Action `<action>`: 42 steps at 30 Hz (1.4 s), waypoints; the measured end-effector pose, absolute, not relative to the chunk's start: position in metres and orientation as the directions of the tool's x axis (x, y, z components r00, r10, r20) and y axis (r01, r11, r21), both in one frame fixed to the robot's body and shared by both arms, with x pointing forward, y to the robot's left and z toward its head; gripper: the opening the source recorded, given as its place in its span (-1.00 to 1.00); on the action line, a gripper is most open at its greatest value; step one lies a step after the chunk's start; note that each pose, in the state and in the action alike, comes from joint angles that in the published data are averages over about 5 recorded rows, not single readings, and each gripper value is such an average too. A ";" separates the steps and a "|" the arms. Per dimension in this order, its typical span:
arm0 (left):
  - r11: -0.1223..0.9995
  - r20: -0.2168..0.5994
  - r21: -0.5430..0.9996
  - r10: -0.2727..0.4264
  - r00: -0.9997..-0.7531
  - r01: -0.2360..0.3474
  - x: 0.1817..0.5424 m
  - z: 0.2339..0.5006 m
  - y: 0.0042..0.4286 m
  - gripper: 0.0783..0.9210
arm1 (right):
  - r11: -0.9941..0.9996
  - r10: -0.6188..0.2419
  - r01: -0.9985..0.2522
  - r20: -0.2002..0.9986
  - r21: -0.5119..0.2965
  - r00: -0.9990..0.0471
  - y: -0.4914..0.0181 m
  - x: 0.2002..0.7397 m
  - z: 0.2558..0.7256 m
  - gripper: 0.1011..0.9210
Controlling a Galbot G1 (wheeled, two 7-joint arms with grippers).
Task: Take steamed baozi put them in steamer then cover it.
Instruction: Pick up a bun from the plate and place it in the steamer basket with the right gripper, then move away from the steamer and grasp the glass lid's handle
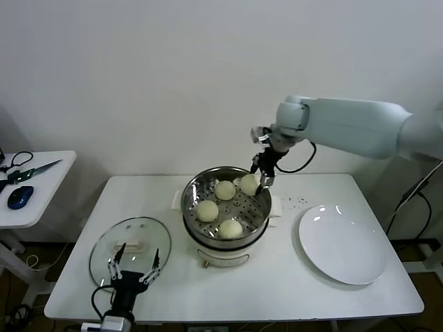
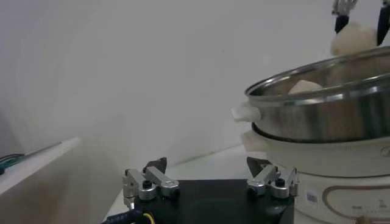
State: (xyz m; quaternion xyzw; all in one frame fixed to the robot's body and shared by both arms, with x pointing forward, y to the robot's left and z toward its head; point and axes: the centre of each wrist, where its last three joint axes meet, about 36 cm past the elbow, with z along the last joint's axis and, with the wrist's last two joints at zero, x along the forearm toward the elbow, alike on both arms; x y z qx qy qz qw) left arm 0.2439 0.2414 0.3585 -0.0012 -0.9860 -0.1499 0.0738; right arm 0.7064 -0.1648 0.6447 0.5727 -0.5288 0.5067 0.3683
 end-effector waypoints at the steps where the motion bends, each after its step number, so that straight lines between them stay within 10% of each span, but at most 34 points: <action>1: 0.955 0.147 0.296 -0.020 -0.989 0.024 0.244 0.358 0.242 0.77 | -0.173 -0.228 -0.979 0.972 -0.107 -0.066 -0.162 0.706 0.639 0.47; 28: 0.952 0.147 0.305 -0.020 -0.989 0.026 0.251 0.356 0.249 0.77 | -0.191 -0.199 -0.980 0.980 -0.052 -0.013 -0.149 0.707 0.593 0.76; 42: 0.948 0.129 0.317 -0.030 -0.991 0.012 0.250 0.362 0.250 0.77 | -0.140 -0.394 -0.976 0.914 -0.167 -0.099 -0.191 0.702 0.636 0.76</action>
